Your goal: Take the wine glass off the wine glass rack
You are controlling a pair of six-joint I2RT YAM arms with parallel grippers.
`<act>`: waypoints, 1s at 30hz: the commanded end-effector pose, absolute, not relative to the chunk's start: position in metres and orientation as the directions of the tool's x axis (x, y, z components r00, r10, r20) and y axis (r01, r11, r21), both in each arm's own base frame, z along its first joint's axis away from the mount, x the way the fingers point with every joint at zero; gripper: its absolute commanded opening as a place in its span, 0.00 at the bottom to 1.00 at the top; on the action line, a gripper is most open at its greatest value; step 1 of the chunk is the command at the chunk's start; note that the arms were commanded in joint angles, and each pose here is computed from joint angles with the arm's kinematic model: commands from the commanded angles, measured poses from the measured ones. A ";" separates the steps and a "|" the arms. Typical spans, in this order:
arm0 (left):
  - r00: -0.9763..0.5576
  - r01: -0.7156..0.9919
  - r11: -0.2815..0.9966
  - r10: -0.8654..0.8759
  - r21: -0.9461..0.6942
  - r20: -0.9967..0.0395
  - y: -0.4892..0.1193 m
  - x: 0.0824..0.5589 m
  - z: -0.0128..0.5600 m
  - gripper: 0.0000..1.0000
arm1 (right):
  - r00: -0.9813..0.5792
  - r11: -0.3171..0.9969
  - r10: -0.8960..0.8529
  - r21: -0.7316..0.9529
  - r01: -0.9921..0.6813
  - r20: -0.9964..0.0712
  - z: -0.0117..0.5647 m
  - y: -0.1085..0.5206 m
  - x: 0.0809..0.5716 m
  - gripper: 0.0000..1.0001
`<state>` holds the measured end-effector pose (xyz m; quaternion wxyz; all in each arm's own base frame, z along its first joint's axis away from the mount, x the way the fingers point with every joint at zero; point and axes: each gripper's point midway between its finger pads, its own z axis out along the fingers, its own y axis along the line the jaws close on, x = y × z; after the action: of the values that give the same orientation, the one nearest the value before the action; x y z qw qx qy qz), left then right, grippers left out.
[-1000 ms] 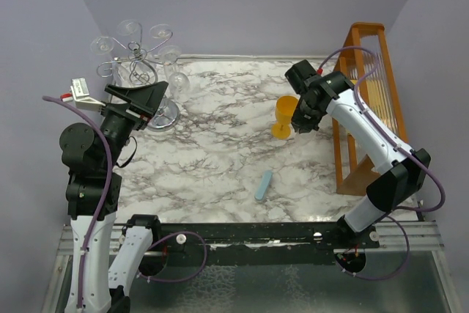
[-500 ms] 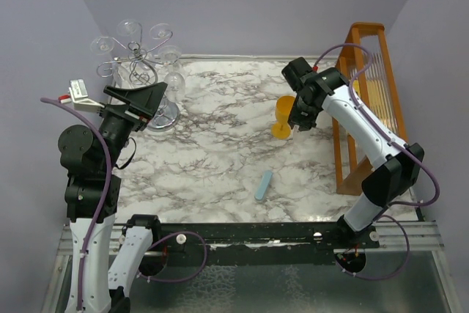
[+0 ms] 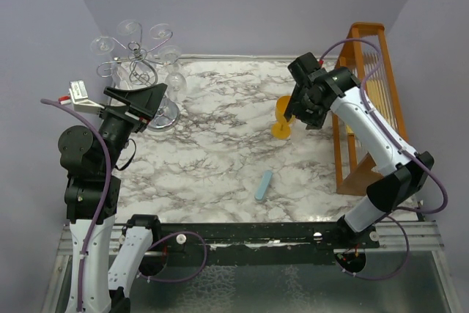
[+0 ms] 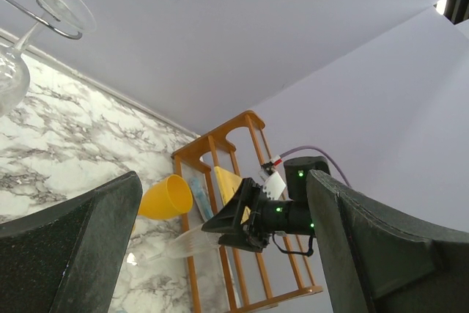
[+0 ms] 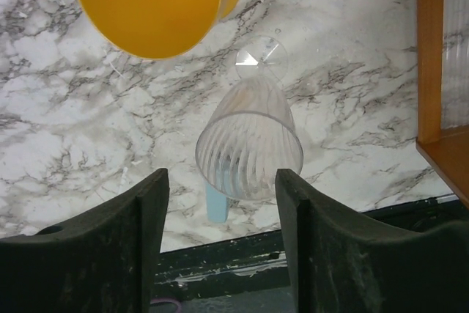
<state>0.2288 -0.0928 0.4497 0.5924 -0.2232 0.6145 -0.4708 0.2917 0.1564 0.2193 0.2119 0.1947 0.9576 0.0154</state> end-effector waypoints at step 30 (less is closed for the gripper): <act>-0.363 0.109 0.817 -0.498 -0.567 -0.787 -0.081 0.359 0.436 0.86 | -0.090 0.785 0.188 0.204 -0.585 -0.978 0.445 0.182 0.258 1.00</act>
<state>0.3434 -0.0800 0.4344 0.5531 -0.1534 0.7650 -0.2923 0.2645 0.1666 0.4506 0.6703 -0.0673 0.6782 0.2937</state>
